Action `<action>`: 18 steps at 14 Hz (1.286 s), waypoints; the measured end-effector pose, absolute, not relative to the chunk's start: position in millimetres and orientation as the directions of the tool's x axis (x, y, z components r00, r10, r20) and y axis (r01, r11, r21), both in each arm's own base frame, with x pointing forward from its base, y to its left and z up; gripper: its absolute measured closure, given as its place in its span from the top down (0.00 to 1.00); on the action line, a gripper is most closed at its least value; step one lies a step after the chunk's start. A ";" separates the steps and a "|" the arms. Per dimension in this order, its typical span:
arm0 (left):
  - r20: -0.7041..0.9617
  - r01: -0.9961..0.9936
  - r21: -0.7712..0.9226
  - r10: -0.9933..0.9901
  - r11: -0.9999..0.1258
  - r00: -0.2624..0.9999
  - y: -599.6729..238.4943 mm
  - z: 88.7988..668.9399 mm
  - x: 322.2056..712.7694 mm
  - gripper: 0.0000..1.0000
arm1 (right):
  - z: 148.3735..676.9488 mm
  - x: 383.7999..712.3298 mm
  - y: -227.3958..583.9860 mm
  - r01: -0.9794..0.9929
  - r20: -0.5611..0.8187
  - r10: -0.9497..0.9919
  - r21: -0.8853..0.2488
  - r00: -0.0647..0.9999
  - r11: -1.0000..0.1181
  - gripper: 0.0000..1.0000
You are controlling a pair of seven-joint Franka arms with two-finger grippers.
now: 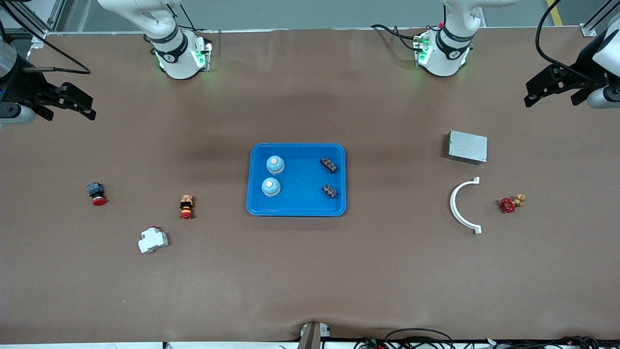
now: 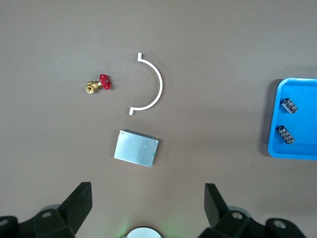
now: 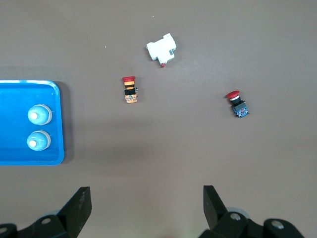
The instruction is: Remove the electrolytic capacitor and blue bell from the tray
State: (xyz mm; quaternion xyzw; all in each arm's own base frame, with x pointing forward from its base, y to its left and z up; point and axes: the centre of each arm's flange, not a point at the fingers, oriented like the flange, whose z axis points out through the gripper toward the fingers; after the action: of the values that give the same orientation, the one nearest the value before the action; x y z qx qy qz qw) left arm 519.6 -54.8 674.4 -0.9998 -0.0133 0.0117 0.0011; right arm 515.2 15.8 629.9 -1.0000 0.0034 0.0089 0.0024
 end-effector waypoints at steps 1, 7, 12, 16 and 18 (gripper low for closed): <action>-0.024 0.026 -0.003 0.027 -1.000 0.999 -54.8 674.4 519.5 1.00 | 629.8 515.3 15.9 -0.007 -0.018 -0.007 -0.005 1.000 -1.000 1.00; -0.025 0.027 -0.003 0.027 -1.000 0.999 -54.6 674.1 519.5 1.00 | 625.2 518.7 16.6 -0.006 -0.025 -0.006 -0.004 1.000 -1.000 1.00; -0.030 0.028 -0.003 0.028 -1.000 0.999 -54.0 672.5 520.3 1.00 | 626.4 518.8 16.6 -0.006 -0.023 -0.006 -0.004 1.000 -1.000 1.00; -0.044 0.026 -0.004 0.026 -1.000 0.999 -55.4 665.1 524.6 1.00 | 626.8 518.9 16.5 -0.006 -0.022 -0.006 -0.004 1.000 -1.000 1.00; -0.054 0.015 -0.005 0.015 -1.000 0.998 -62.3 660.0 526.7 1.00 | 626.9 518.9 16.4 -0.007 -0.021 -0.006 -0.004 1.000 -1.000 1.00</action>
State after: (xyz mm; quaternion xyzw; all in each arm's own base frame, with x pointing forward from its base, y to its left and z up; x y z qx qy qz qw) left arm 526.7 -62.3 660.0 -0.9996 -0.0077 0.0270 0.0024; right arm 518.9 16.4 626.9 -0.9999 0.0032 0.0107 0.0022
